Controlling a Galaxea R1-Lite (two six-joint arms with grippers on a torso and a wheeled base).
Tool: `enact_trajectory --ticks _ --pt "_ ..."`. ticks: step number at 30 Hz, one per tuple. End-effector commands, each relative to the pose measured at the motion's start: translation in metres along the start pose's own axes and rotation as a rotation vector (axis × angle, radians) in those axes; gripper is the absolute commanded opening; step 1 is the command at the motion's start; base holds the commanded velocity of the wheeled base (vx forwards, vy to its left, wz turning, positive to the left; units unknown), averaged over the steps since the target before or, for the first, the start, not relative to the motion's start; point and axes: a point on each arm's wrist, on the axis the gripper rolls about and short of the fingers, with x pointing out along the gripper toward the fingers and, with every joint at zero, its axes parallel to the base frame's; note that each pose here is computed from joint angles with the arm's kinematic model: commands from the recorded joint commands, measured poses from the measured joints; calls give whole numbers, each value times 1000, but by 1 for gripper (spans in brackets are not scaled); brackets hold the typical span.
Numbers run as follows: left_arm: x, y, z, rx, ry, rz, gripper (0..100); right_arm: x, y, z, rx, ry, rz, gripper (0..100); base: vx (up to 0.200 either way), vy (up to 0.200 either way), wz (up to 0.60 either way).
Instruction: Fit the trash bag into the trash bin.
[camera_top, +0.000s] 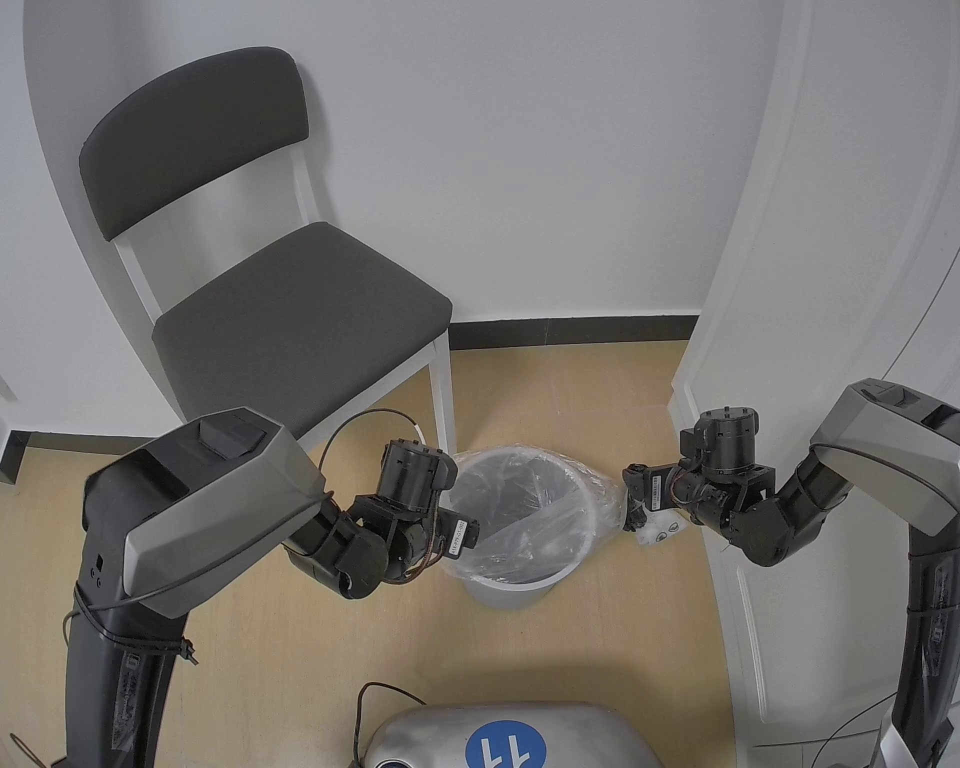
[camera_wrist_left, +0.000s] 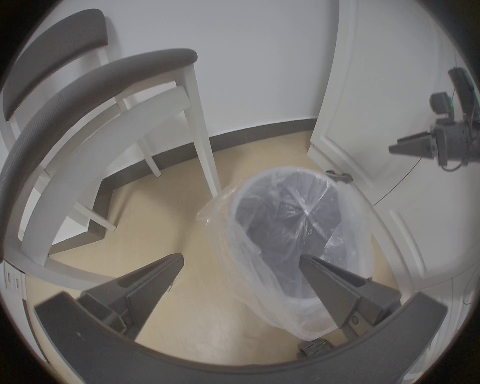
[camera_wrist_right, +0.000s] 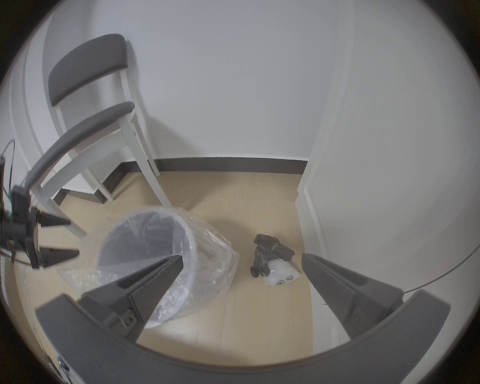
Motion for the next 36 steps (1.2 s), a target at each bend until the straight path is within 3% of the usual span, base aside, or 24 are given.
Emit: enact_trajectory --ticks 1,5,10,13,16,22,26,30,36 --pt "8 -3 -11 16 60 7 100 4 6 3 9 -17 5 100 0 0 0" --pt "-1 -5 -19 31 106 1 100 1 13 1 12 -12 23 100 0 0 0" --pt "-41 -20 -56 107 218 -61 100 -4 30 -1 39 -9 61 100 0 0 0" --pt "-49 -26 -68 122 217 -95 100 -5 39 4 26 -19 82 100 0 0 0" --pt "-57 -34 -80 135 201 -141 100 -6 62 13 -64 -7 125 100 0 0 0" --pt "-67 -37 -92 157 216 -159 100 1 94 15 -117 14 181 100 0 0 0" --pt "-79 -38 -95 162 184 -170 100 20 134 10 -170 6 235 100 0 0 0" --pt "-87 -31 -91 144 140 -166 100 48 145 -4 -245 68 225 100 0 0 0" --pt "-110 -22 -92 134 112 -168 100 81 144 -6 -326 186 115 100 0 0 0"
